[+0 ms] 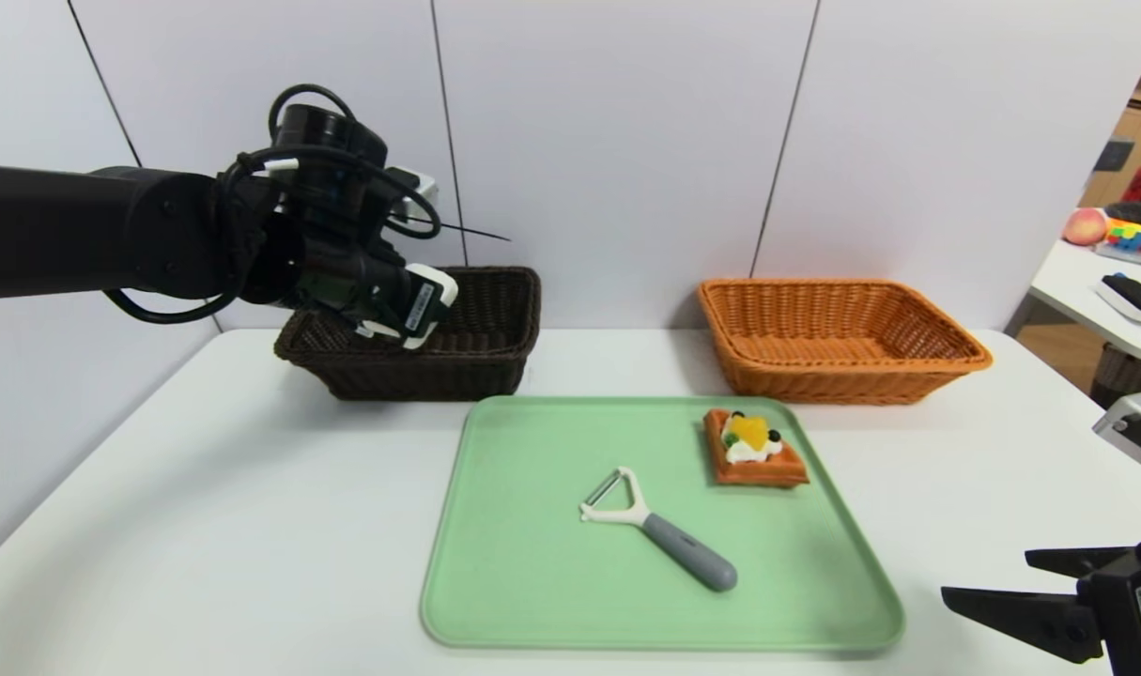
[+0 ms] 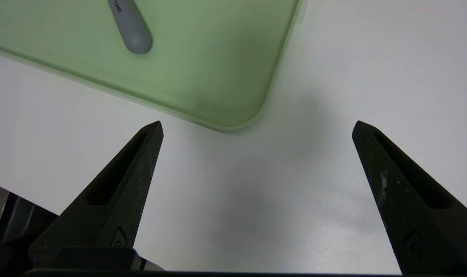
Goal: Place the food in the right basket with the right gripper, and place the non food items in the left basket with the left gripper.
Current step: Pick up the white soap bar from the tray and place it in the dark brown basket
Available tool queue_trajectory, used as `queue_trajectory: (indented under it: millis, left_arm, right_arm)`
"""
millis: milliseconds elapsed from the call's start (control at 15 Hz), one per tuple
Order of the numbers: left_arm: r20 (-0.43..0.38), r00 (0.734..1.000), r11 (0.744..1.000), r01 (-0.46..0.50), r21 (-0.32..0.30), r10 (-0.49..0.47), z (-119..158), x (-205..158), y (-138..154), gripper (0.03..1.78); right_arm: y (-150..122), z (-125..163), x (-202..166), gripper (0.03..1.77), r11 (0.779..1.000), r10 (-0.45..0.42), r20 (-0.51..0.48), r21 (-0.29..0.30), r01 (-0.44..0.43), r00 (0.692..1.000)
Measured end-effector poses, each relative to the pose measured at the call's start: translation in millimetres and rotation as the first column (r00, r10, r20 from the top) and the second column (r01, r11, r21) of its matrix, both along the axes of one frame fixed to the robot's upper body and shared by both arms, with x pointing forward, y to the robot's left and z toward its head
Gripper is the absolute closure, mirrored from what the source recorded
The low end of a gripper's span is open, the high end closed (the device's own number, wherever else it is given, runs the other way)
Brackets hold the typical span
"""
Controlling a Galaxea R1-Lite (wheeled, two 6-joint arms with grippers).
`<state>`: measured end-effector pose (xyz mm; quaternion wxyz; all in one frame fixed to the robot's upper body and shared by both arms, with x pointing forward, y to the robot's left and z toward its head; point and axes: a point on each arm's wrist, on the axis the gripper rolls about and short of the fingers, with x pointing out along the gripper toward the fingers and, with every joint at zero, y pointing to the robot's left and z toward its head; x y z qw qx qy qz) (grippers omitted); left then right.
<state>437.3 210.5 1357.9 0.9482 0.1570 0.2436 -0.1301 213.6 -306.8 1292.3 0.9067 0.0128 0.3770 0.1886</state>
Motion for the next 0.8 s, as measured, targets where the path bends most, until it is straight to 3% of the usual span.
queue_trajectory:
  millis: [333, 600, 800]
  left_arm:
    - [0.037, 0.993, 0.993, 0.110, 0.053, -0.112, -9.5, 25.0, 19.4, 0.83]
    - [0.143, 0.970, 0.979, 0.182, 0.097, -0.194, -28.8, 57.6, 27.2, 0.83]
    - [0.130, 0.954, 0.956, 0.252, 0.149, -0.271, -49.7, 73.7, 34.7, 0.83]
  right_arm:
    - [-1.1, -1.3, -2.4, 0.10, 1.000, -0.005, 0.001, 0.000, 0.005, 1.000]
    - [-2.8, -2.7, -4.2, 0.10, 1.000, -0.015, 0.000, 0.001, 0.015, 1.000]
    - [-3.6, -3.7, -4.4, 0.10, 1.000, -0.022, -0.003, -0.001, 0.022, 1.000]
